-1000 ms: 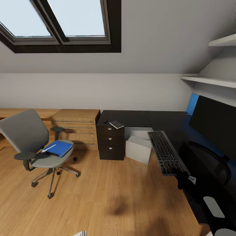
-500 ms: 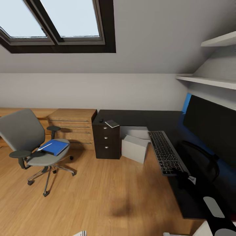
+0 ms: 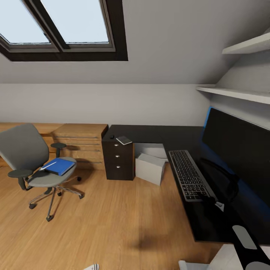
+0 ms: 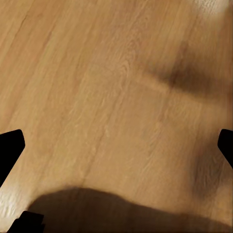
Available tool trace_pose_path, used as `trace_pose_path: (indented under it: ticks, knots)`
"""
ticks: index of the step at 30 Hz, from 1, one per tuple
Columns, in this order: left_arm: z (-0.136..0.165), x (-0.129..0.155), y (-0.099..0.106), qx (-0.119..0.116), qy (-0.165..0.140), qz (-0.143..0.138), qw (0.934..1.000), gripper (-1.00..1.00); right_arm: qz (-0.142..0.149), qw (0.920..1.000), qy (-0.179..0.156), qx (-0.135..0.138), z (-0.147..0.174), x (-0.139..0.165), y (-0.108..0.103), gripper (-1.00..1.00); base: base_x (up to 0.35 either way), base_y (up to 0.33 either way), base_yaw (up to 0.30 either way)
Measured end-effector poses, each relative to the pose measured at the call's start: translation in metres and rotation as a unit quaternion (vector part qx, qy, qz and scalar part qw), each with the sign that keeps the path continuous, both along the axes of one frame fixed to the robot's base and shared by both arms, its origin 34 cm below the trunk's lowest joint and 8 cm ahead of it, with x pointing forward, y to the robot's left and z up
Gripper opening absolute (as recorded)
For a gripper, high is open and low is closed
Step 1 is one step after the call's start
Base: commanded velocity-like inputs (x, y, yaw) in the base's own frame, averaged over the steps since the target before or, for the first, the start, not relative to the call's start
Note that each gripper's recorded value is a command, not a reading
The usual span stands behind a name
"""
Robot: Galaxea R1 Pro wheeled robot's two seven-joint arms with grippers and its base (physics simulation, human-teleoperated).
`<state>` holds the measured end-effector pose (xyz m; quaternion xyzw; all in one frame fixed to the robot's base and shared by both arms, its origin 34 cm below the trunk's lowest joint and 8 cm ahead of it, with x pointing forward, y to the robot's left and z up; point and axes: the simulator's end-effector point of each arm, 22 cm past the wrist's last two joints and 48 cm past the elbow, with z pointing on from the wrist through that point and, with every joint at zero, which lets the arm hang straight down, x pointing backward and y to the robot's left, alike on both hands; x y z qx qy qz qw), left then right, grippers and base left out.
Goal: In the bedroom, organize the workspace by keeping the computer under the desk, ensuring the monitor is on the desk, placing the keyboard on the desk next to the monitor, placing the mouse on the desk next to the keyboard, moving the folder from the swivel chair onto the desk next to the mouse, stacking the notebook on top of the folder with the pen on top of the notebook, and positioning the swivel chair next to the desk.
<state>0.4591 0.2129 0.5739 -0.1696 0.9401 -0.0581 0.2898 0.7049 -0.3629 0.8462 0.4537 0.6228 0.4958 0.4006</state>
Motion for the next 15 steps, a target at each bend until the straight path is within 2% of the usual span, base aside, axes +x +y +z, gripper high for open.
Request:
trace_pose_path:
  ticks: [9, 13, 15]
  knots:
    - [0.0, 0.0, 0.0, 0.0, 0.0, 0.0, 1.0, 1.0, -0.001, 1.0, 0.006, 0.003, -0.005, -0.002, 0.0, -1.0, -0.01, -0.013, 0.0]
    - [0.0, 0.0, -0.001, 0.0, 0.0, 0.0, 1.0, 1.0, -0.025, 0.9995, 0.011, -0.017, -0.009, 0.0, -0.012, -1.0, 0.0, 0.0, 0.0]
    - [0.0, 0.0, -0.001, 0.0, 0.0, 0.0, 1.0, 1.0, -0.038, 0.9976, 0.044, -0.039, -0.025, -0.002, -0.019, -1.0, 0.0, 0.0, 0.0]
